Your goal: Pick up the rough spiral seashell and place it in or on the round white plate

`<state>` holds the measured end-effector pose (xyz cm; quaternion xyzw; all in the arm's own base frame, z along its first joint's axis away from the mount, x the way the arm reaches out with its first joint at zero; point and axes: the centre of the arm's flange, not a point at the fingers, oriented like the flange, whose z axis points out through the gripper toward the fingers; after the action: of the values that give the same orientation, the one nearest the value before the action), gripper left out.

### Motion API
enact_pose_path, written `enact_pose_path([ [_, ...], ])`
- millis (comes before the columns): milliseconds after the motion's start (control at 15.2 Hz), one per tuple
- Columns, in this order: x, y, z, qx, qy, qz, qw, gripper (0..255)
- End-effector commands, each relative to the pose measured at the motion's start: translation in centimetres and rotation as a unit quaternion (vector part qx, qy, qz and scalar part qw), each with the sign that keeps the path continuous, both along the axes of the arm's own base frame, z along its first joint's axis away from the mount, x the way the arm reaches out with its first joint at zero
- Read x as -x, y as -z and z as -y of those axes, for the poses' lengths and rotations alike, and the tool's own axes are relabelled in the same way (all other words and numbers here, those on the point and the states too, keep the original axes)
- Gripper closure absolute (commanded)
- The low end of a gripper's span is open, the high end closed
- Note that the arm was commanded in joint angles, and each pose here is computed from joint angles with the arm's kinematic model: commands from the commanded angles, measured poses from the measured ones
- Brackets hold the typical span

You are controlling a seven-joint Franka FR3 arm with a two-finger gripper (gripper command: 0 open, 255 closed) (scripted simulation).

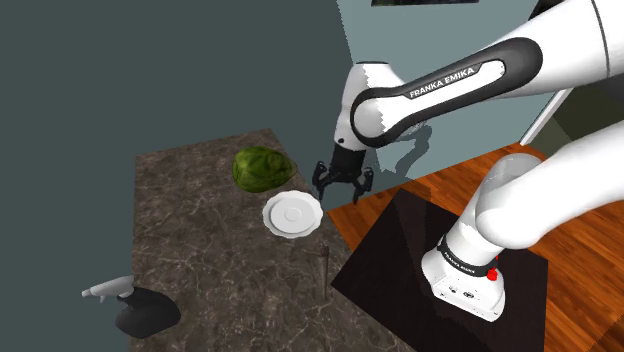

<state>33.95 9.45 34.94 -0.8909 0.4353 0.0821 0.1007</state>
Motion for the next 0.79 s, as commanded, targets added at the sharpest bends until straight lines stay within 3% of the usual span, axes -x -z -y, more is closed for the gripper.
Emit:
enact_pose_path([
  [0,-0.3,2.3,-1.2,-0.009,0.038,-0.012,0.9992,0],
  [198,-0.8,5.0,-2.6,-0.019,0.08,-0.027,0.9963,0],
  [726,-0.5,8.8,-3.8,-0.019,0.08,-0.027,0.9963,0],
])
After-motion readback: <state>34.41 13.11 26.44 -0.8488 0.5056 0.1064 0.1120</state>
